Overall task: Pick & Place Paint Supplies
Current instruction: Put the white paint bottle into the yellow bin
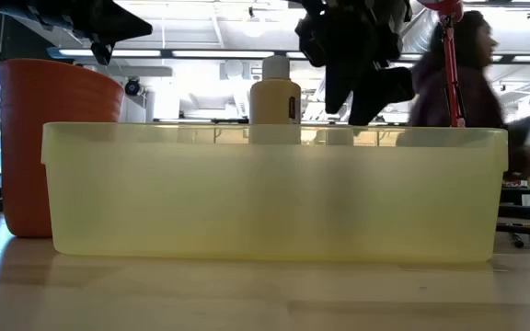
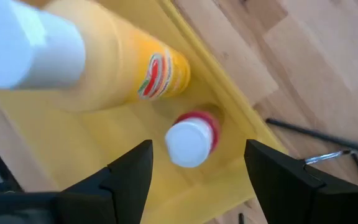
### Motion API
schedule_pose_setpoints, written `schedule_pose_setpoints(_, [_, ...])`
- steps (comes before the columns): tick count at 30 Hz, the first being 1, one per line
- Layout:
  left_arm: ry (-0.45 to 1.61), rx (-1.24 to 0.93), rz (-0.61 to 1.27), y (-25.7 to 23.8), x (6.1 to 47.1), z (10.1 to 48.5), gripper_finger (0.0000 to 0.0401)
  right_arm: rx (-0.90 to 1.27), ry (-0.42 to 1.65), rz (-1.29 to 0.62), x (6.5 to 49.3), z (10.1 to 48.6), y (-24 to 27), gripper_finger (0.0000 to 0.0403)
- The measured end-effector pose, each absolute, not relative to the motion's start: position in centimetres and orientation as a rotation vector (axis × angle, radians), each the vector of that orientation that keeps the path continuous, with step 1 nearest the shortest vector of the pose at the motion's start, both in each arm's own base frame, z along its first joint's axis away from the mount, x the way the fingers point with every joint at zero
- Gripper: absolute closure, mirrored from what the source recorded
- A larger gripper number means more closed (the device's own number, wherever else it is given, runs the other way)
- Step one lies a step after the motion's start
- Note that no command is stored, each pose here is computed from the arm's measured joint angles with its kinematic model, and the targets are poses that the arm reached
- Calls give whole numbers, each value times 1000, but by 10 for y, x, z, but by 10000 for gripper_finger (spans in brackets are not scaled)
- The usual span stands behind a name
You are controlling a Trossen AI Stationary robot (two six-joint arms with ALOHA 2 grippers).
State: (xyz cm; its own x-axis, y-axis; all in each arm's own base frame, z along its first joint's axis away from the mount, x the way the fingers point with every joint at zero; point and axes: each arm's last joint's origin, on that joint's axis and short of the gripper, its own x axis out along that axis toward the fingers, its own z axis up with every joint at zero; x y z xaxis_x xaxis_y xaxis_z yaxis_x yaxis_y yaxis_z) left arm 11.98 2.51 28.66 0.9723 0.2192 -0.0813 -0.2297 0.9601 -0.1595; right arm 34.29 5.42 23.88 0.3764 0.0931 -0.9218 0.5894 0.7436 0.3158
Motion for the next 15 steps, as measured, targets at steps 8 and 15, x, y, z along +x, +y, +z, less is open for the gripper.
schedule_pose_setpoints(8, [62, -169, 231, 25, 120, 287, 401, 798, 1154, -169, 333, 265, 41, 160])
schedule_pose_setpoints(15, [62, -169, 230, 25, 120, 287, 401, 826, 1104, -55, 322, 288, 32, 160])
